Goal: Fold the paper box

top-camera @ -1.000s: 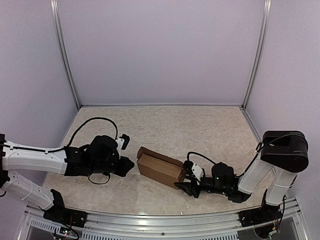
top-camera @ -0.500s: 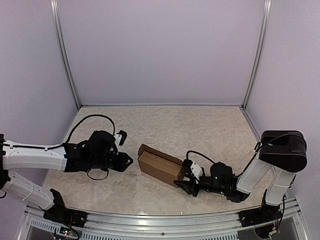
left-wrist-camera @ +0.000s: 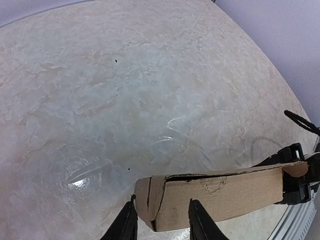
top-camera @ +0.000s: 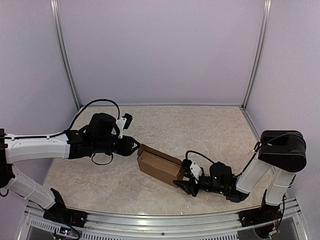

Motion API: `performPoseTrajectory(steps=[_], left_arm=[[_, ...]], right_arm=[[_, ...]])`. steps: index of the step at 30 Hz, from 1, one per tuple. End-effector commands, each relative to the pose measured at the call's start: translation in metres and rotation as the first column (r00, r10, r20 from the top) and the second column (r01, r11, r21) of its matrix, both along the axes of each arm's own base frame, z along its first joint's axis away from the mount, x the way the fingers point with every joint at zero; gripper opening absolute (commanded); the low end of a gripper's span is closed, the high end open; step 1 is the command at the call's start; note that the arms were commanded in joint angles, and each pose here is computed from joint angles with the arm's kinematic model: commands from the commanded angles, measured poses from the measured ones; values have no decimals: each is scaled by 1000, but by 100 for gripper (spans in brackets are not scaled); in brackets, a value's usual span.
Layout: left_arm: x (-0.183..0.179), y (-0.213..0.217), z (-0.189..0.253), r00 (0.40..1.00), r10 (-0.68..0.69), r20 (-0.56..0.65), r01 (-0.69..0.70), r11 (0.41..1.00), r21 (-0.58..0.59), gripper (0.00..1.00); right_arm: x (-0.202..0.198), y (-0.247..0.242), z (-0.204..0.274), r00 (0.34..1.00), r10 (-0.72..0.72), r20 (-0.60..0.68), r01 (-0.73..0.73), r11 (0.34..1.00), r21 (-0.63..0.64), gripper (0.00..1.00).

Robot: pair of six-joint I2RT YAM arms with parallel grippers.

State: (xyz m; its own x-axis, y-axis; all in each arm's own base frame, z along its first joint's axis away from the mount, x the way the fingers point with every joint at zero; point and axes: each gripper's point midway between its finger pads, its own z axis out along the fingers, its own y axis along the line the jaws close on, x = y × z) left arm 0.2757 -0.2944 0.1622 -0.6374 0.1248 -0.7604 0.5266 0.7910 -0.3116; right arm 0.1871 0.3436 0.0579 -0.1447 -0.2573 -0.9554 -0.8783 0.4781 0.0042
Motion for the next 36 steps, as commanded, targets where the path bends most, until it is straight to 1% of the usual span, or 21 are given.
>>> performPoseTrajectory(steps=[1,9,15,19,24,27,36], left_arm=[[5,-6,3,999,-35,17,35,999,31,34],[9,-12,-7,999,-52,-6,52,997,62,33],[13,-12,-21,999,-38,-30,41,994,99,27],[13,-13,-27,998,-39,-40,43,993,113,17],[11,-15,-30,998,-47,-43,52,992,116,8],[9,-17,-32,998,-47,-39,52,991,125,0],[3,-19,-43,1000,-29,-9,30,977,212,0]], right_arm=[[-2,2,-9,1000,5,-11,-5,1000,-26,34],[-2,3,-11,1000,7,-9,-7,1000,-20,34],[-1,6,-9,1000,6,-7,-6,1000,-8,34],[-1,7,-9,1000,7,-10,-7,1000,-7,34],[-1,7,-9,1000,5,-9,-5,1000,-4,33],[0,8,-8,1000,1,-8,-1,1000,2,33],[3,8,-8,1000,-17,-8,17,1000,10,33]])
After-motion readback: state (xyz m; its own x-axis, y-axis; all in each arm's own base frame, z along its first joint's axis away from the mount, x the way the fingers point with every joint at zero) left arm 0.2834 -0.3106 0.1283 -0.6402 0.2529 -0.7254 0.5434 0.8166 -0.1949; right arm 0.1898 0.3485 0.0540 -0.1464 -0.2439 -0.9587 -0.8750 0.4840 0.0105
